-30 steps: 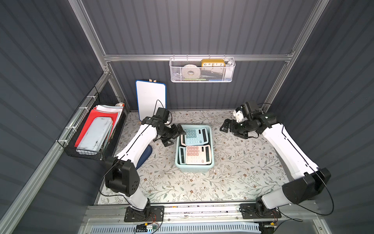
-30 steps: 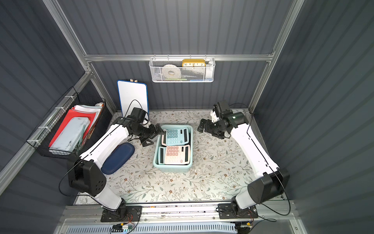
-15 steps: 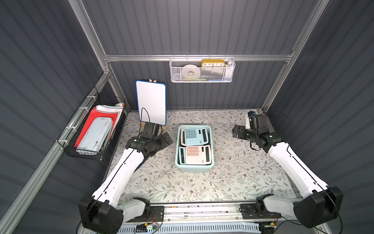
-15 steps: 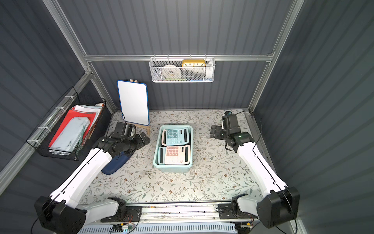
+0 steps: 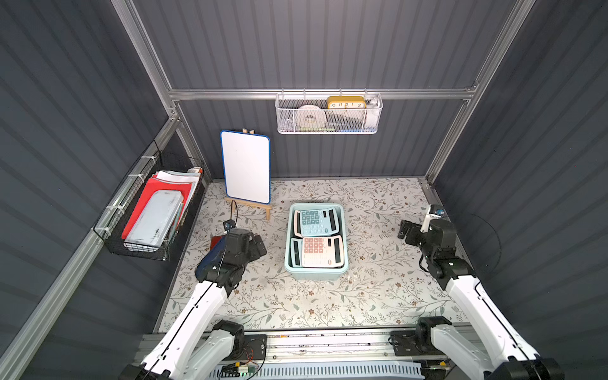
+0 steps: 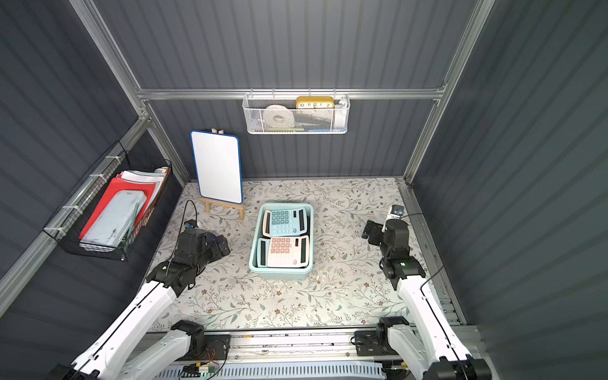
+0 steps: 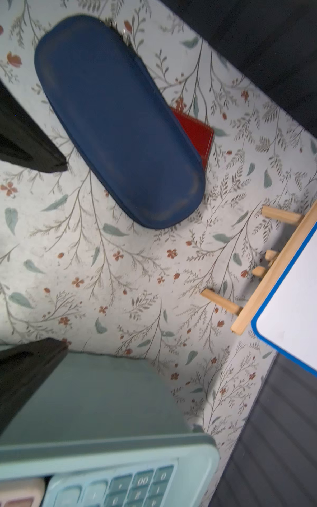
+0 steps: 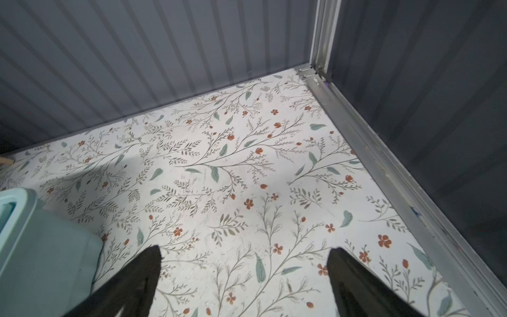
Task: Put the calculator in the storage box
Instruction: Reset both arms
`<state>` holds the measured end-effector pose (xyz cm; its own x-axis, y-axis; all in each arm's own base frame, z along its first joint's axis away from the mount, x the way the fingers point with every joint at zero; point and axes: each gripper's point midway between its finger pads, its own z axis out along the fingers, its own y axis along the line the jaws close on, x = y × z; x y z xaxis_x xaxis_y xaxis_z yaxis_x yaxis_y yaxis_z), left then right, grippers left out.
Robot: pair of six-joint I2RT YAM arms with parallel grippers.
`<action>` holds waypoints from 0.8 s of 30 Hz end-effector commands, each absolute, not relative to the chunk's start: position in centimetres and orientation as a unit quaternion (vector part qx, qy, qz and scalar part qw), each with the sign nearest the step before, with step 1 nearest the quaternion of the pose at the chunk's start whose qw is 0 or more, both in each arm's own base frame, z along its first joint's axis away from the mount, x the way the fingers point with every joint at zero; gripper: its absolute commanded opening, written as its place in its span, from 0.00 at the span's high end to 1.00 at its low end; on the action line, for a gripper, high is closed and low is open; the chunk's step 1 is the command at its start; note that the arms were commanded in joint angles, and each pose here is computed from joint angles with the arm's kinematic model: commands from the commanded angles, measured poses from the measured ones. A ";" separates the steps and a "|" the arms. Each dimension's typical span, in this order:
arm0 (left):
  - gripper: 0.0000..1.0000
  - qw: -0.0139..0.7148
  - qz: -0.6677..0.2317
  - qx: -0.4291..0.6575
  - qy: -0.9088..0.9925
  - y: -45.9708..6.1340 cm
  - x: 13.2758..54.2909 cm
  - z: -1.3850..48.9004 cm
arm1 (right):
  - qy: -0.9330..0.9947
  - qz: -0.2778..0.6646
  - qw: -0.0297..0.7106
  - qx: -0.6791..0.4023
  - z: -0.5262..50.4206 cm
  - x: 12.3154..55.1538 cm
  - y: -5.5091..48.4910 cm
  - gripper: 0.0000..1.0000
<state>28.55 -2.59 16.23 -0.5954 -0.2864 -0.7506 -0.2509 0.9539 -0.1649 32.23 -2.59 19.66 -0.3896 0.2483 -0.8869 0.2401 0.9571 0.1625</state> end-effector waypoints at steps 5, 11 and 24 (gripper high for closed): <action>0.01 0.471 0.050 -0.196 0.859 2.4 29.3 15.5 | 0.805 0.010 0.568 0.170 17.2 31.2 -4.8 0.01; 0.01 0.483 0.082 -0.168 0.855 4.0 31.3 13.3 | 0.805 0.006 0.566 0.178 15.1 32.2 -5.5 0.01; 0.01 0.531 0.056 -0.118 0.837 5.5 35.4 9.5 | 0.779 0.011 0.607 0.161 13.3 35.2 -5.6 0.01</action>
